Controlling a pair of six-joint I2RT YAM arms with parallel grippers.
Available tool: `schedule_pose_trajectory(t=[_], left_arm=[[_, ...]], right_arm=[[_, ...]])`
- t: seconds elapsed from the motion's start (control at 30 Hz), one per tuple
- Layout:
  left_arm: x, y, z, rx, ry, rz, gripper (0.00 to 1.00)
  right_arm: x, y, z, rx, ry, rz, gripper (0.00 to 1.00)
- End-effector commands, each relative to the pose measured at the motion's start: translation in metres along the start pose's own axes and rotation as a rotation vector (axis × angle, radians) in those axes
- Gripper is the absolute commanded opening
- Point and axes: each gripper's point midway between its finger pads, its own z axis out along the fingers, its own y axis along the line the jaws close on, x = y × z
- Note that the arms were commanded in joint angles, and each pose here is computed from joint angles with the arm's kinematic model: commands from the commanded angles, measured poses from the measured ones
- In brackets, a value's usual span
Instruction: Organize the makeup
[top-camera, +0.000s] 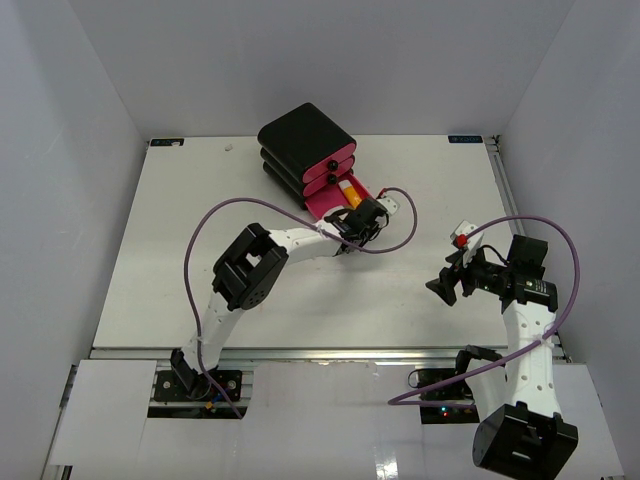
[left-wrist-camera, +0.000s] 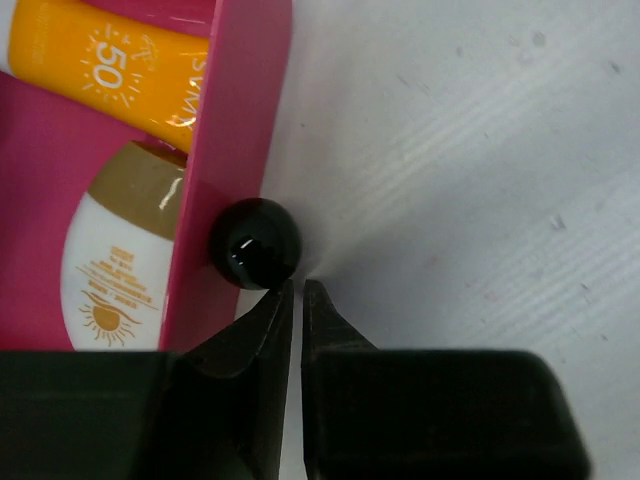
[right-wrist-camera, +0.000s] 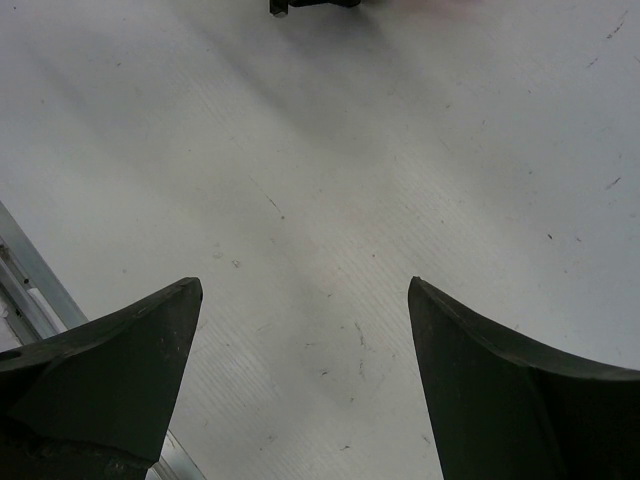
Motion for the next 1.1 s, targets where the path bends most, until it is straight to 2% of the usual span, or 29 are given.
schedule_pose_trajectory(t=[0.0,0.07,0.13,0.23,0.37,0.6,1.07], left_arm=[[0.006,0.038,0.013,-0.126,0.034,-0.006,0.24],[0.005,0.049,0.017,-0.143,0.035,-0.024,0.31],[0.002,0.059,0.018,-0.161,0.031,-0.041,0.48],[-0.002,0.07,0.018,-0.181,0.027,-0.056,0.63],[-0.006,0.083,0.02,-0.211,0.024,-0.058,0.76],[-0.003,0.109,0.026,-0.265,0.043,-0.063,0.89],[-0.01,0.13,0.022,-0.285,0.038,-0.065,0.95]], right_arm=[[-0.01,0.001,-0.003,-0.011,-0.027,-0.02,0.9],[-0.01,0.0,-0.003,-0.009,-0.027,-0.02,0.9],[-0.01,0.0,-0.003,-0.008,-0.028,-0.021,0.9],[-0.009,0.0,-0.003,-0.007,-0.027,-0.019,0.9],[-0.009,-0.001,-0.004,-0.005,-0.028,-0.015,0.9],[-0.008,-0.002,-0.005,0.002,-0.028,-0.012,0.9],[-0.008,-0.003,-0.007,0.009,-0.031,-0.009,0.9]])
